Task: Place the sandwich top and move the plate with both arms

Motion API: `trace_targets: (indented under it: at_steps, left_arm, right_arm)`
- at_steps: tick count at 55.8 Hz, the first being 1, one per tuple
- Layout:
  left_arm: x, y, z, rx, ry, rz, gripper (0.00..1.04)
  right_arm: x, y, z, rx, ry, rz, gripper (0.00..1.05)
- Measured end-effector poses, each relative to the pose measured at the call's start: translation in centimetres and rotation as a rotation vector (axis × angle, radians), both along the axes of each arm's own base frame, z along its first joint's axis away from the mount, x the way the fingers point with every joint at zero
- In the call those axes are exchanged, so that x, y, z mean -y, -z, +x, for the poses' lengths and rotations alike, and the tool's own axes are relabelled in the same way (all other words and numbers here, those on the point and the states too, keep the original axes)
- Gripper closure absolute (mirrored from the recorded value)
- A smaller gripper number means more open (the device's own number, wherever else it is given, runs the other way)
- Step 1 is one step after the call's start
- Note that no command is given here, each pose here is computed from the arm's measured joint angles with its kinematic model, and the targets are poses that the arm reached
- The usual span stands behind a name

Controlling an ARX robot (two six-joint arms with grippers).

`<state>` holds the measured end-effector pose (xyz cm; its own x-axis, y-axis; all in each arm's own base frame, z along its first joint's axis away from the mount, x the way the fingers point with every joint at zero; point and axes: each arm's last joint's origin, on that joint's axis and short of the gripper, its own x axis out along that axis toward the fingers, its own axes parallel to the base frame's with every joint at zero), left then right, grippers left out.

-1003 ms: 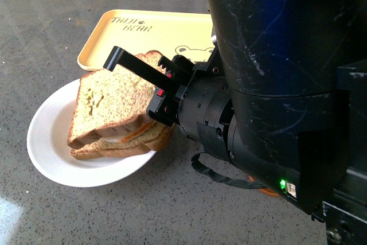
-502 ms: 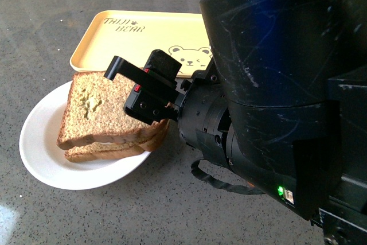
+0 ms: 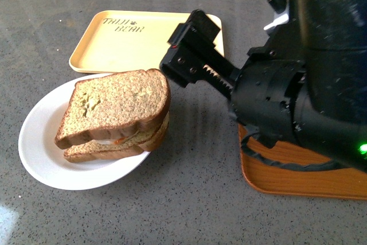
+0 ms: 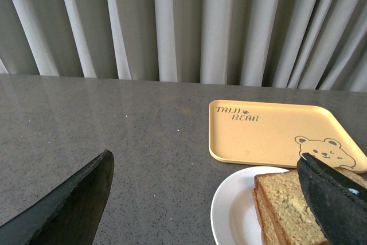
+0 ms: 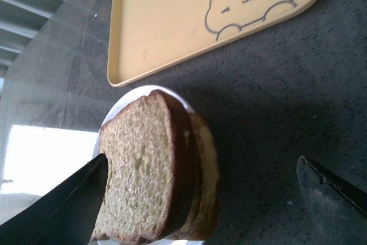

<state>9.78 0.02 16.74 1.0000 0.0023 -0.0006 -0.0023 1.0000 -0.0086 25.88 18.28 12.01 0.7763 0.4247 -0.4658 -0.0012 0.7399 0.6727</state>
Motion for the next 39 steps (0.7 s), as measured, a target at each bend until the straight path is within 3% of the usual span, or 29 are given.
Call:
trace_targets:
  at_steps: [15, 25, 33, 39]
  left_arm:
    - [0.0, 0.0, 0.0, 0.0, 0.0, 0.0, 0.09]
    - [0.0, 0.0, 0.0, 0.0, 0.0, 0.0, 0.09]
    - [0.0, 0.0, 0.0, 0.0, 0.001, 0.0, 0.09]
    - [0.0, 0.0, 0.0, 0.0, 0.0, 0.0, 0.09]
  right_arm:
    - [4.2, -2.5, 1.6, 0.016, 0.105, -0.01, 0.09]
    - [7.2, -6.7, 1.8, 0.141, 0.117, -0.005, 0.09]
    - [9.4, -8.5, 0.4, 0.53, 0.306, -0.307, 0.28]
    - [11.9, -7.6, -2.0, 0.624, 0.292, -0.565, 0.49]
